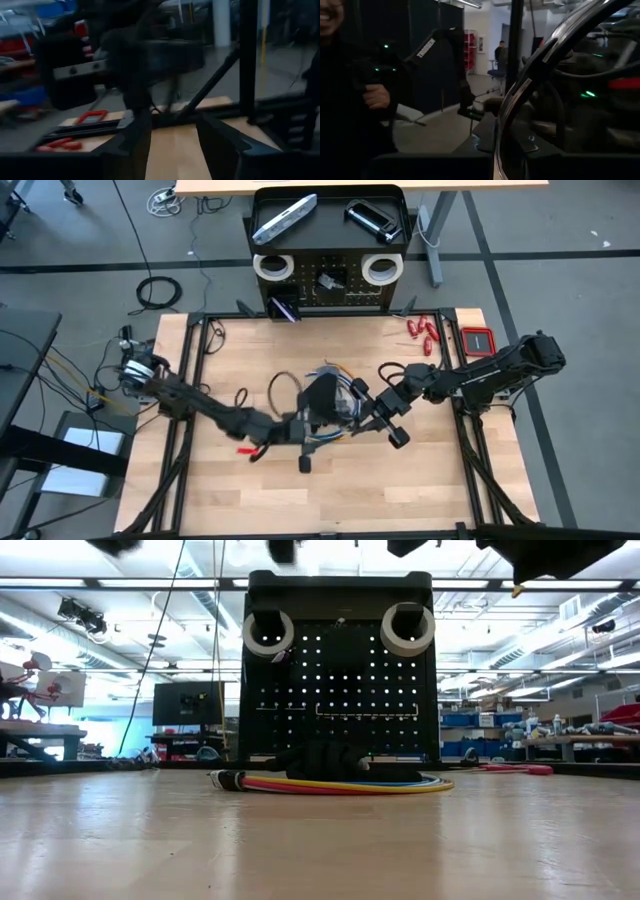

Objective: Hang tools onto peg board
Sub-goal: Hang the safety goggle on the peg board

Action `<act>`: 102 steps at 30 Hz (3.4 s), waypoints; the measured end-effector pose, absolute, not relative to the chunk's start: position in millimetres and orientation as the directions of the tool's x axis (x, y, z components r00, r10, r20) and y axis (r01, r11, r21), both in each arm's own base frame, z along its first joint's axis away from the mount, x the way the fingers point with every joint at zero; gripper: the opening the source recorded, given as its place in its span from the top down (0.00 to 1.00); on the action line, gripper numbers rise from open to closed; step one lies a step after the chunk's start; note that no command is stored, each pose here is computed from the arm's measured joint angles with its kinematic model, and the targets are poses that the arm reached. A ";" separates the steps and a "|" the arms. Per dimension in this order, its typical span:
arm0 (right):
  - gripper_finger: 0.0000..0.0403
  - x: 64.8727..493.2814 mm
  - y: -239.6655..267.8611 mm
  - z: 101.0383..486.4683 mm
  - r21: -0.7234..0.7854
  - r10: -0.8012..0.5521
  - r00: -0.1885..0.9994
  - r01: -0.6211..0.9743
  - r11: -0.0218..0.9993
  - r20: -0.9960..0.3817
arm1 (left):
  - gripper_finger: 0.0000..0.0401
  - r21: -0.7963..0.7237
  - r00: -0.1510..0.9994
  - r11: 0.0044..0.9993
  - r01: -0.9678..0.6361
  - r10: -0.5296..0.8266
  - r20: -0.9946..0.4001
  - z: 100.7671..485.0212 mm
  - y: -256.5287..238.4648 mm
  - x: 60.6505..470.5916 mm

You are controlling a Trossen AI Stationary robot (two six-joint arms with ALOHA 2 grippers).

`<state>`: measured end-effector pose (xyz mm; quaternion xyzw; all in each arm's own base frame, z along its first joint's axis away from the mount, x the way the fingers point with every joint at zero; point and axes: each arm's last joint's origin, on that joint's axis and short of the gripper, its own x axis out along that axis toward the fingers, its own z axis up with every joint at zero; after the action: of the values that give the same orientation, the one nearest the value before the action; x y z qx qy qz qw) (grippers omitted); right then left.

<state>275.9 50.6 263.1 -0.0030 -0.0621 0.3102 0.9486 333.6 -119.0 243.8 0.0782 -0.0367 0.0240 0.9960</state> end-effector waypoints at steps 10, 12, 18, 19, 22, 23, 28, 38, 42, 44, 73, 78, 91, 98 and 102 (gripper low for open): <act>0.94 277.4 49.3 261.2 -0.051 0.531 0.841 -0.529 0.847 0.104 | 0.46 0.081 0.988 0.988 -0.128 0.120 0.098 242.9 -114.0 336.1; 0.94 277.7 48.8 260.4 -0.047 0.514 0.852 -0.512 0.857 0.097 | 0.42 0.070 0.988 0.991 -0.110 0.102 0.115 244.6 -110.8 337.4; 0.94 280.0 47.8 257.1 -0.069 0.460 0.884 -0.456 0.888 0.081 | 0.32 0.059 0.984 0.990 -0.132 0.123 0.128 251.0 -100.3 343.7; 0.94 280.2 47.5 257.1 -0.072 0.449 0.890 -0.444 0.893 0.082 | 0.32 0.058 0.984 0.989 -0.137 0.128 0.127 251.6 -98.6 344.8; 0.94 280.5 47.2 258.2 -0.074 0.414 0.906 -0.408 0.910 0.091 | 0.32 0.041 0.982 0.989 -0.145 0.139 0.130 252.0 -95.5 345.7; 0.94 280.5 47.8 258.8 -0.077 0.404 0.909 -0.398 0.914 0.098 | 0.32 0.033 0.982 0.989 -0.145 0.140 0.129 251.9 -94.8 345.9; 0.94 280.2 51.9 259.2 -0.105 0.365 0.925 -0.355 0.929 0.104 | 0.40 0.012 0.981 0.989 -0.148 0.146 0.130 249.0 -91.1 348.9; 0.93 280.2 52.2 258.0 -0.100 0.357 0.930 -0.349 0.932 0.090 | 0.48 0.050 0.985 0.992 -0.112 0.105 0.138 245.0 -90.3 365.9; 0.91 280.4 52.1 256.8 -0.079 0.355 0.932 -0.349 0.934 0.078 | 0.53 0.048 0.983 0.989 -0.137 0.130 0.132 244.4 -91.8 365.2; 0.89 280.7 51.8 255.7 -0.075 0.347 0.936 -0.342 0.937 0.065 | 0.58 0.063 0.982 0.985 -0.158 0.150 0.116 243.7 -93.6 364.0; 0.54 202.0 61.6 259.4 0.096 0.004 0.913 0.038 0.995 -0.408 | 0.76 0.141 0.757 0.829 -0.541 0.553 -0.347 202.7 -27.4 386.9; 0.54 206.1 69.2 250.0 0.006 -0.164 0.894 0.184 0.983 -0.416 | 0.76 0.238 0.673 0.798 -0.554 0.597 -0.436 175.4 -14.4 412.4; 0.38 253.7 50.2 200.7 -0.053 -0.499 0.822 0.505 0.861 -0.274 | 0.76 0.418 0.603 0.661 -0.624 0.747 -0.280 179.8 -23.5 423.9; 0.19 272.4 33.9 203.3 -0.040 -0.504 0.849 0.505 0.862 -0.157 | 0.76 0.484 0.554 0.578 -0.657 0.806 -0.209 183.9 -42.7 413.3; 0.14 279.7 30.4 205.3 0.030 -0.434 0.896 0.438 0.898 -0.097 | 0.76 0.425 0.596 0.612 -0.667 0.781 -0.189 194.5 -44.2 400.3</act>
<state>279.7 30.4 205.3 0.0254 0.0442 -0.2239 0.9733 400.3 -44.2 194.5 0.1567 0.1809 0.4116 0.8794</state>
